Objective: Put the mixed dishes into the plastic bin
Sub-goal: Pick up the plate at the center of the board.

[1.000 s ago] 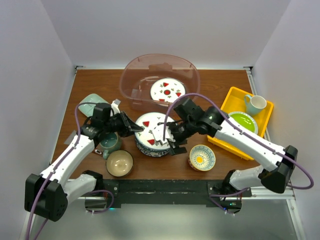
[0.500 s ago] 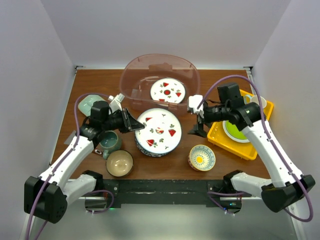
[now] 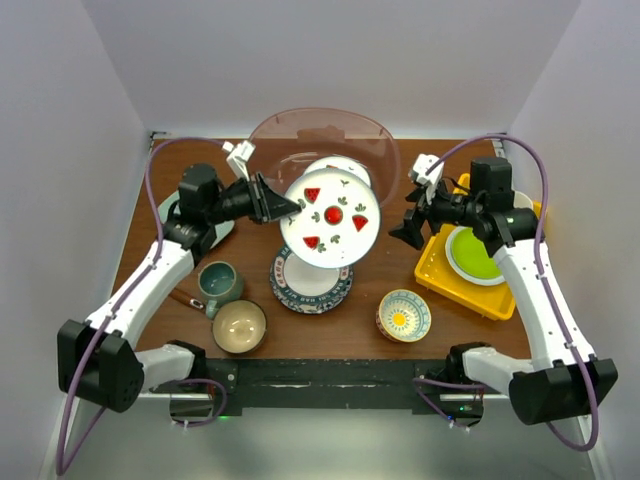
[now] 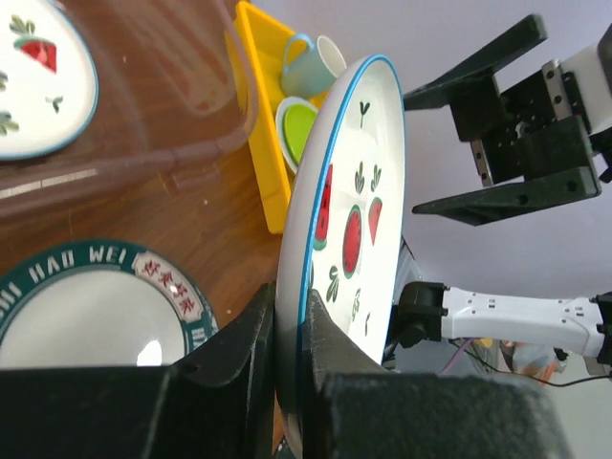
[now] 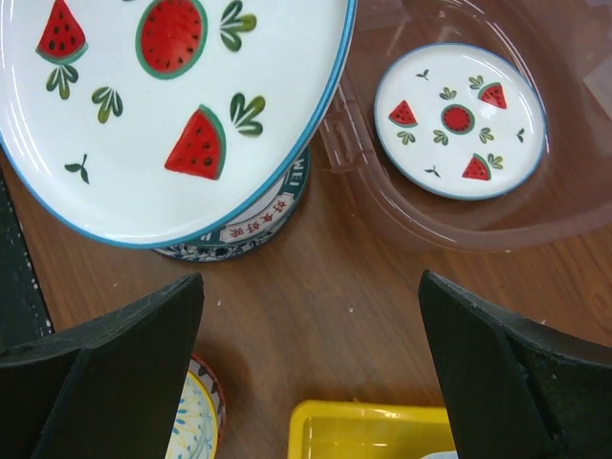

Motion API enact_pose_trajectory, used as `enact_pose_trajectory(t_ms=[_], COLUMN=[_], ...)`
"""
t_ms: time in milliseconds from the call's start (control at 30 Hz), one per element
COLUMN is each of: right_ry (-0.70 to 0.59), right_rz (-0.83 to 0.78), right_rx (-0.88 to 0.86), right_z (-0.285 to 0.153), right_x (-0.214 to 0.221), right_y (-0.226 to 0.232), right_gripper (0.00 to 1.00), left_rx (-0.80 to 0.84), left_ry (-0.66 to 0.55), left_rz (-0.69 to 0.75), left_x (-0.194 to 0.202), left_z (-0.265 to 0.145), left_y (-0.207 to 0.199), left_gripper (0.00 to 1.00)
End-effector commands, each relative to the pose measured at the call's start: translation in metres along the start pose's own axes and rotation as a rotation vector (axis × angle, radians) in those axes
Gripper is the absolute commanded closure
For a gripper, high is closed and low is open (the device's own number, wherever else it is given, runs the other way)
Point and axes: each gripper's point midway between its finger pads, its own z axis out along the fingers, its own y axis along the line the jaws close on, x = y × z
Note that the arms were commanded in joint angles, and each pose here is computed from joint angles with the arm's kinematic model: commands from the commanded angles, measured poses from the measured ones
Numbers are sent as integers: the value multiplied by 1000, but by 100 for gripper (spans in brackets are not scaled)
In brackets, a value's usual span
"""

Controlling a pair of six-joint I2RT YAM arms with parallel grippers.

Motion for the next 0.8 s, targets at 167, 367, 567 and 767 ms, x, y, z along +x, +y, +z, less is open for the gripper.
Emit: enact_pose_trajectory(t_ms=[167,367,567,767], right_ry=[-67,-66,-60,-51], right_rz=[76,90,86,89], right_rx=[64,51,44,47], right_z=[-7,-2,-1,0], right_x=[5,15,18,21], right_y=[-18,-17,-15,-17], right_gripper=[2,2,2,2], left_rx=[119,61,14,-2], left_ry=[-172,-177,-182,-169], left_rz=[204,182,149,124], left_x=[-99,-127,-148,-160], left_z=[25,55,83,108], left_y=[-44,-16,14,37], left_gripper=[100,100,100,100])
